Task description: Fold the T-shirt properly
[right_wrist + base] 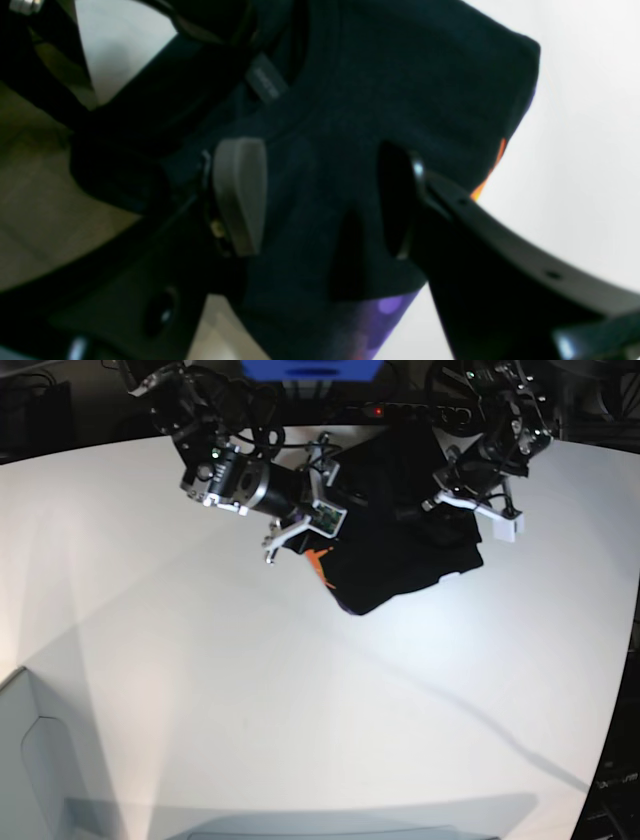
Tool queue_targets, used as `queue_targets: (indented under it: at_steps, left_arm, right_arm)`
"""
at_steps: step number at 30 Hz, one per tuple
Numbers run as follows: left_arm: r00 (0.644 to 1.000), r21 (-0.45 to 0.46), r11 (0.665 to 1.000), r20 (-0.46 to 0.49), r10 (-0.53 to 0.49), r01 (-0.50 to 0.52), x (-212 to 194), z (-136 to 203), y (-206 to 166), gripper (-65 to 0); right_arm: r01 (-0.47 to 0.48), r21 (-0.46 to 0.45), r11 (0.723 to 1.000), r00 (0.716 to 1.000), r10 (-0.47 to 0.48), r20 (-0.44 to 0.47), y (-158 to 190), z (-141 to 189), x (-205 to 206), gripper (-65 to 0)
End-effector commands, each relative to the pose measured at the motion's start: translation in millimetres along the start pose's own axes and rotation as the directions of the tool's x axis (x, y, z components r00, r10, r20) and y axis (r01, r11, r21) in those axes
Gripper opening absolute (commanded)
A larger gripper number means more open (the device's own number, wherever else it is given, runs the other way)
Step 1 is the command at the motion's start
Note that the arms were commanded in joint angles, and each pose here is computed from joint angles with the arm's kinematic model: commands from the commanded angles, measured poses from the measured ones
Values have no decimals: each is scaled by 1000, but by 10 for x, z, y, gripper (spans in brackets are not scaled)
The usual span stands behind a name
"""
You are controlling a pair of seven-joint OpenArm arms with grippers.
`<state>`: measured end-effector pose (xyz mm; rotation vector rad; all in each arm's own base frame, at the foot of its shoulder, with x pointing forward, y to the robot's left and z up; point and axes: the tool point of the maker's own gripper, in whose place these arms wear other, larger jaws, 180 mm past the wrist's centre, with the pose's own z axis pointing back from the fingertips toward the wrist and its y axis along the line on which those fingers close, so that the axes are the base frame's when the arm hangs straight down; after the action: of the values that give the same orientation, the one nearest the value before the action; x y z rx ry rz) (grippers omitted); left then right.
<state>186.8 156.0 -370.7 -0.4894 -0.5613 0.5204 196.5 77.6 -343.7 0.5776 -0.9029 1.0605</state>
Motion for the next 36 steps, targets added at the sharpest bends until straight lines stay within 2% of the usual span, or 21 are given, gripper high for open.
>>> queue_targets:
  at_steps: [1, 4, 8, 13, 23, 30, 36]
  left_arm:
    - [999, -3, 1000, 30, -14, 14, 58, 98, -16, -650]
    - [999, -4, 1000, 48, 11, -11, 70, 204, 33, -650]
    - [992, -34, 995, 88, 94, -91, 175, 393, 160, -650]
    - [988, -44, 994, 116, 100, -95, 316, 595, 284, -650]
    - [986, -8, 991, 104, 130, -130, 278, 597, 462, -650]
    - [993, 136, 987, 87, 78, -89, 175, 624, 735, -650]
    - [993, 158, 983, 85, 83, -96, 129, 613, 771, -650]
  right_arm:
    - [-9, 3, 1000, 998, 9, 61, -12, 23, 163, -290]
    - [-9, 3, 1000, 998, 8, 62, -11, 22, 168, -290]
    - [-11, 1, 1000, 998, 11, 64, -16, 21, 179, -290]
    - [-10, 1, 1000, 998, 10, 67, -15, 20, 187, -290]
    - [-2, 2, 1000, 997, 2, 84, -3, -3, 246, -290]
    - [24, -35, 999, 992, -19, 126, -121, -19, 393, -290]
    - [51, -46, 998, 982, -42, 183, -151, -68, 602, -294]
